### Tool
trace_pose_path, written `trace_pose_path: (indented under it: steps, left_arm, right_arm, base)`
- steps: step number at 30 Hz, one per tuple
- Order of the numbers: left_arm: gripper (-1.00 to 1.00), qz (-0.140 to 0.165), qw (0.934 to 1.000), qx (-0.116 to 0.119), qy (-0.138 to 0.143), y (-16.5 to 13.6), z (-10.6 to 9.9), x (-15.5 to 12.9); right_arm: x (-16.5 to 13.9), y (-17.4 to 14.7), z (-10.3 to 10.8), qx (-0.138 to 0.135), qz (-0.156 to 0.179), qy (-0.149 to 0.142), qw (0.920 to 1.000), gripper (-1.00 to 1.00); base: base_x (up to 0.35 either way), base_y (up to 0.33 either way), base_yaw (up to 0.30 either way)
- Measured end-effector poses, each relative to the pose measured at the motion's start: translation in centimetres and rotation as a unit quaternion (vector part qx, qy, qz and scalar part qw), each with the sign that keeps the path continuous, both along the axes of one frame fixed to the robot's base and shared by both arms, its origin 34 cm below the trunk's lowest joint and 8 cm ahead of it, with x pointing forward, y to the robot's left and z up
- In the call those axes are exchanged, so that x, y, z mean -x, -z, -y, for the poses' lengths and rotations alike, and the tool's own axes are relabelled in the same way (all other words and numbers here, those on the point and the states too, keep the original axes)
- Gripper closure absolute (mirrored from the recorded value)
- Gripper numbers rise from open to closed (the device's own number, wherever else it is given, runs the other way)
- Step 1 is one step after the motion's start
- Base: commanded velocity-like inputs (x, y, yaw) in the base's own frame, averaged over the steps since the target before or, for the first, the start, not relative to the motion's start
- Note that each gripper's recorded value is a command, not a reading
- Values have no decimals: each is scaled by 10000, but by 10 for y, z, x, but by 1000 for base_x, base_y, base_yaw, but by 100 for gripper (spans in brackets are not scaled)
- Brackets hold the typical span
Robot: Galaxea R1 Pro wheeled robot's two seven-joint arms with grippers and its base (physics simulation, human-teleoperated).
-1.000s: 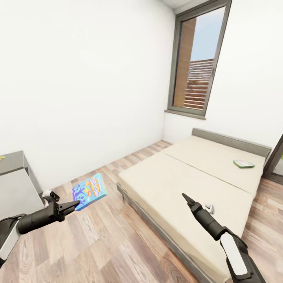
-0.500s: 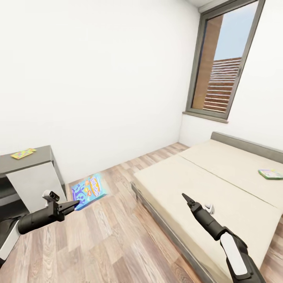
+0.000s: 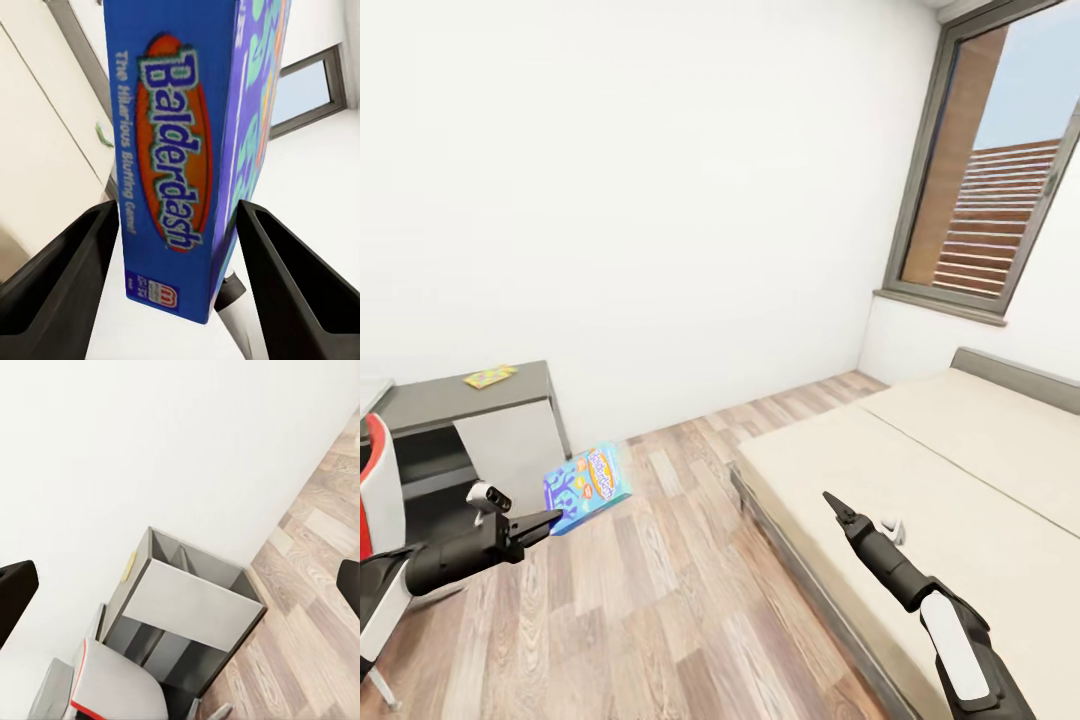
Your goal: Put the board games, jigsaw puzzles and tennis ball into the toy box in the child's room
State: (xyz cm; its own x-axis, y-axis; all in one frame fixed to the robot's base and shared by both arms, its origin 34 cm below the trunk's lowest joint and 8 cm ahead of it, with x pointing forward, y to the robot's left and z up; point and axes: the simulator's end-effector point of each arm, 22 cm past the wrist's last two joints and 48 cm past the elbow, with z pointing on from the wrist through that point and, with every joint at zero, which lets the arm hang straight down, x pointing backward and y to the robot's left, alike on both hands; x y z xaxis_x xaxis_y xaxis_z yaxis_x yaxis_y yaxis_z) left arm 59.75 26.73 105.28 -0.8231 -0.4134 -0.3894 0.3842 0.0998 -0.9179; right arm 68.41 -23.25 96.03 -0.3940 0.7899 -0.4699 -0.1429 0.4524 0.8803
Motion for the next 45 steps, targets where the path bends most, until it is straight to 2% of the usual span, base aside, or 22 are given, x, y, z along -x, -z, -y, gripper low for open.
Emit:
trace_pose_path:
  steps: [22, 34, 45]
  left_arm:
    - [100, -2, 10000, -34, 50, -22, 5, 6]
    - [100, 16, 10000, -42, 13, -22, 2, 6]
    - [100, 34, 10000, -50, 9, -22, 4, 6]
  right_arm:
    - [6, -24, 0, -17, 1, -3, 10000, -100]
    - [6, -24, 1, -16, -8, 5, 10000, -100]
    - [6, -29, 0, -38, 67, -14, 10000, -100]
  base:
    - [0, 0, 279]
    - [3, 0, 248]
    - [269, 0, 165]
